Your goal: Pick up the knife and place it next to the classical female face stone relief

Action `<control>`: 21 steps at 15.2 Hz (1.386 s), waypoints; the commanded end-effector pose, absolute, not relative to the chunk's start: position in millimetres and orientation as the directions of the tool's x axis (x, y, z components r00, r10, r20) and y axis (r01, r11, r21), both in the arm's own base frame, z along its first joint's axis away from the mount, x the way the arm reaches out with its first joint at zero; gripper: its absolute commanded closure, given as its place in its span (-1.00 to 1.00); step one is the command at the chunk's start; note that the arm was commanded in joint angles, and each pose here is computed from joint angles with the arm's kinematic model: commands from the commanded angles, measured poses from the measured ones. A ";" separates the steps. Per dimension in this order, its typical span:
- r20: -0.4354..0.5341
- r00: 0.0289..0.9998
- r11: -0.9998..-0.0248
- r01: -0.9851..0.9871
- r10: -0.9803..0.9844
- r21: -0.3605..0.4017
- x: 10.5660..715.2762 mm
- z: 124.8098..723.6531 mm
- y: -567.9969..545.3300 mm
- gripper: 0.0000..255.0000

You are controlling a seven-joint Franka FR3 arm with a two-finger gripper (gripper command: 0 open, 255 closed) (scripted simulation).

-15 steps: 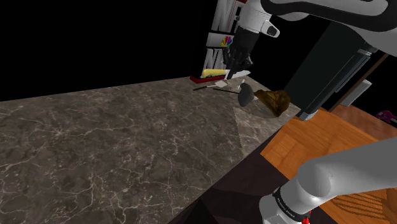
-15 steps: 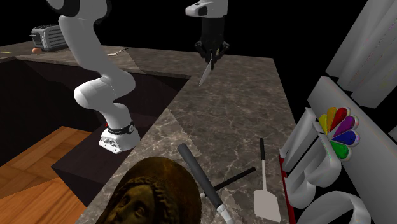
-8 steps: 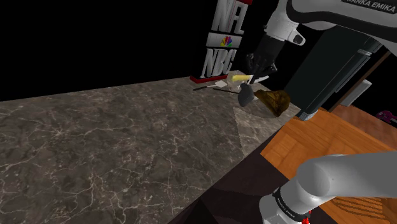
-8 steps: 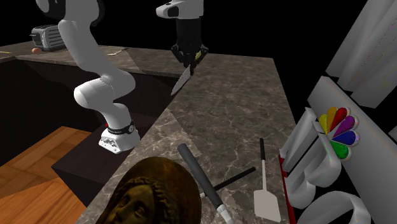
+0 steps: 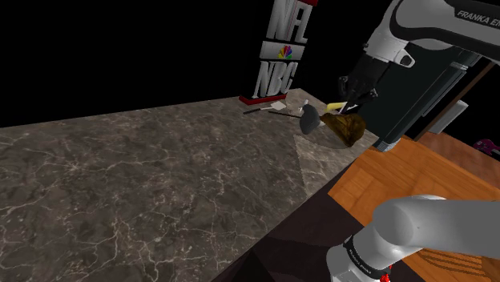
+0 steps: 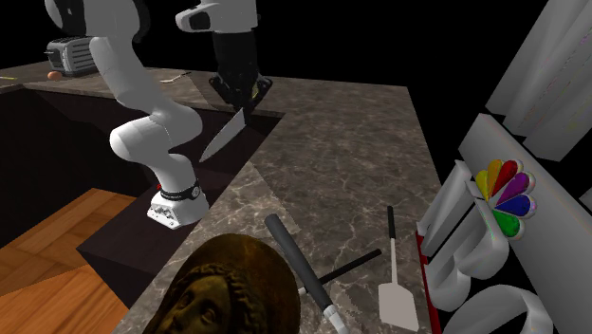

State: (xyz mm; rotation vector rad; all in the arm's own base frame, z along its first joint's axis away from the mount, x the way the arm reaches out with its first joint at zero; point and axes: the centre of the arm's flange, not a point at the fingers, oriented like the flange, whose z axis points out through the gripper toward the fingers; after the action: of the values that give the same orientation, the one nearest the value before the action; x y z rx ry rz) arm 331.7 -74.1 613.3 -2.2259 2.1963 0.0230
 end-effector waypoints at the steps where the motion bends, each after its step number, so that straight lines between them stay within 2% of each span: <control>1: -0.021 0.015 -0.015 -1.000 -1.000 0.000 313.6 613.9 -96.2 1.00; 9: -0.021 0.015 -0.015 -1.000 -1.000 0.000 250.2 614.1 -180.6 1.00; 21: -0.021 0.015 -0.015 -1.000 -1.000 0.000 248.8 556.0 -182.5 1.00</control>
State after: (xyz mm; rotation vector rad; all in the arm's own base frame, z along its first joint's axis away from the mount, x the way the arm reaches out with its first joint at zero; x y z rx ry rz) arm 248.4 -182.1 560.9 -2.2270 2.1948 0.0239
